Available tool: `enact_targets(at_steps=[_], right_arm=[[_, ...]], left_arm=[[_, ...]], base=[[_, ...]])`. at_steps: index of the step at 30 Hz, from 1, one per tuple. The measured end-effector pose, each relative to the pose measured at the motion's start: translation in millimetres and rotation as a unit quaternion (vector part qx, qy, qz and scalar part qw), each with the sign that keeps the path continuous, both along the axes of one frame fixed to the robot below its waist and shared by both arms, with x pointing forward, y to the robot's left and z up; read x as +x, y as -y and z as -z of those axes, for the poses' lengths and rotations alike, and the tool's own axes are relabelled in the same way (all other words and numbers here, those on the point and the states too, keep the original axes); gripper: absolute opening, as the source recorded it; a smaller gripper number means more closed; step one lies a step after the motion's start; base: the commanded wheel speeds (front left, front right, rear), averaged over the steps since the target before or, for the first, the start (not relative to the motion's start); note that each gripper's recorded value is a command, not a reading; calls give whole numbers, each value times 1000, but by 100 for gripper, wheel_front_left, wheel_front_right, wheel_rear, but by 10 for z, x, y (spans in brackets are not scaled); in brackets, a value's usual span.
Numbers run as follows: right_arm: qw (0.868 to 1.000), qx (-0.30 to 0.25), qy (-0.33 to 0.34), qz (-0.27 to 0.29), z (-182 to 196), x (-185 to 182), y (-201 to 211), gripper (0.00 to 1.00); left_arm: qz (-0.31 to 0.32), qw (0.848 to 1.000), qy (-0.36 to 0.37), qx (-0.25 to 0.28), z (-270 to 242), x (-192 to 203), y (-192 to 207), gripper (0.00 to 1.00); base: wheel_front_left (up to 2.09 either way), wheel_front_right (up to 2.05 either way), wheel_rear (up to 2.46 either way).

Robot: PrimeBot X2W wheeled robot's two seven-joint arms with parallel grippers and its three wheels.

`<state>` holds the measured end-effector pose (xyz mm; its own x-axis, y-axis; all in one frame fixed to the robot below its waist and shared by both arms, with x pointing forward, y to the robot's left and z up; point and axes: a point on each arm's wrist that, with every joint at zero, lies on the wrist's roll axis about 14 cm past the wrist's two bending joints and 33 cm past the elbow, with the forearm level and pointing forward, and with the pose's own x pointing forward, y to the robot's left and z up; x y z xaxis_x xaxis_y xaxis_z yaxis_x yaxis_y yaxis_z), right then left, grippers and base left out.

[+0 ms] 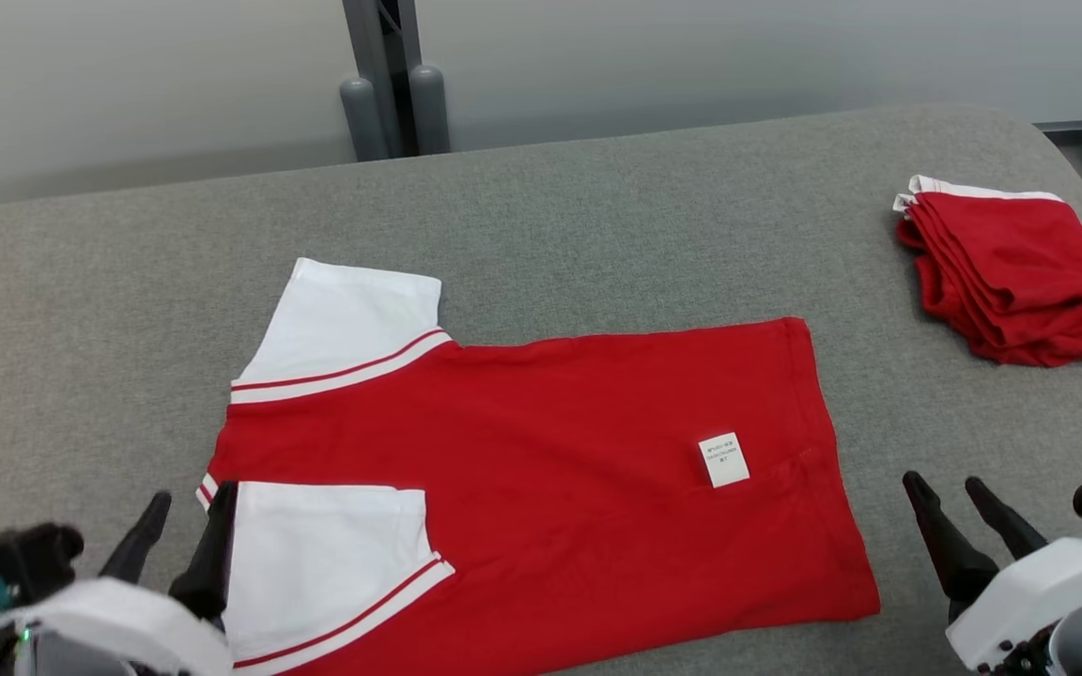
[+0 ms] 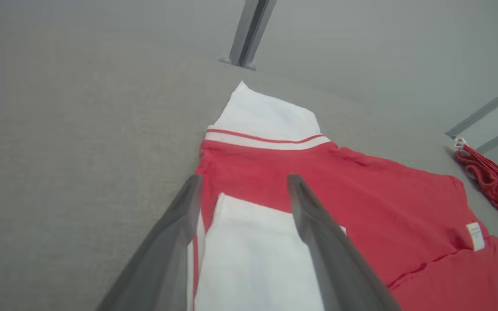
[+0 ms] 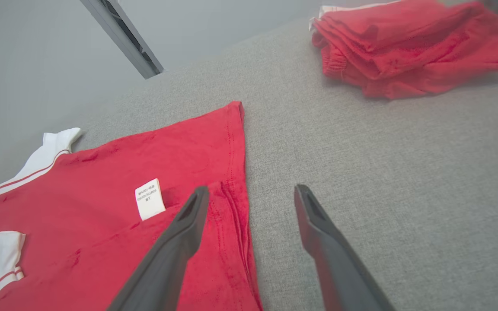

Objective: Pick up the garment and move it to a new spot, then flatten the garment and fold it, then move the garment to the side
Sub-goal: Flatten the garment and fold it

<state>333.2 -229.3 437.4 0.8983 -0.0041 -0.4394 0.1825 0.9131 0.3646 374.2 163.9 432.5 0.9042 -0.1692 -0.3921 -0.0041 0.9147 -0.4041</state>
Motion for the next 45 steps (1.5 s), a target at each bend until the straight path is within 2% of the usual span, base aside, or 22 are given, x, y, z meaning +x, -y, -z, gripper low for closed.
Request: enact_targets(at_steps=[9, 15, 21, 26, 31, 39, 45], right_arm=[[997, -33, 53, -53, -375, 487, -131, 100], [995, -35, 61, -72, -358, 727, -229, 100], [994, -42, 55, -84, -246, 918, -257, 100], [994, -51, 49, -86, -151, 1035, -218, 100], [994, -55, 46, -86, -96, 1091, -188, 100], [994, -55, 49, -85, -66, 1127, -167, 100], [994, -51, 50, -86, -52, 1139, -192, 100]], left_arm=[[142, 987, 42, 61, -389, 1072, 510, 100], [182, 980, 8, 75, -210, 1582, 661, 100], [212, 972, -63, 81, 94, 1980, 706, 100], [234, 961, -118, 88, 341, 2164, 748, 100], [244, 953, -160, 76, 549, 2178, 811, 100], [260, 943, -191, 87, 645, 2119, 779, 100], [252, 944, -187, 101, 681, 2164, 740, 100]], base=[[0, 0, 0], [0, 0, 0], [0, 0, 0], [0, 0, 0], [0, 0, 0], [0, 0, 0], [0, 0, 0]])
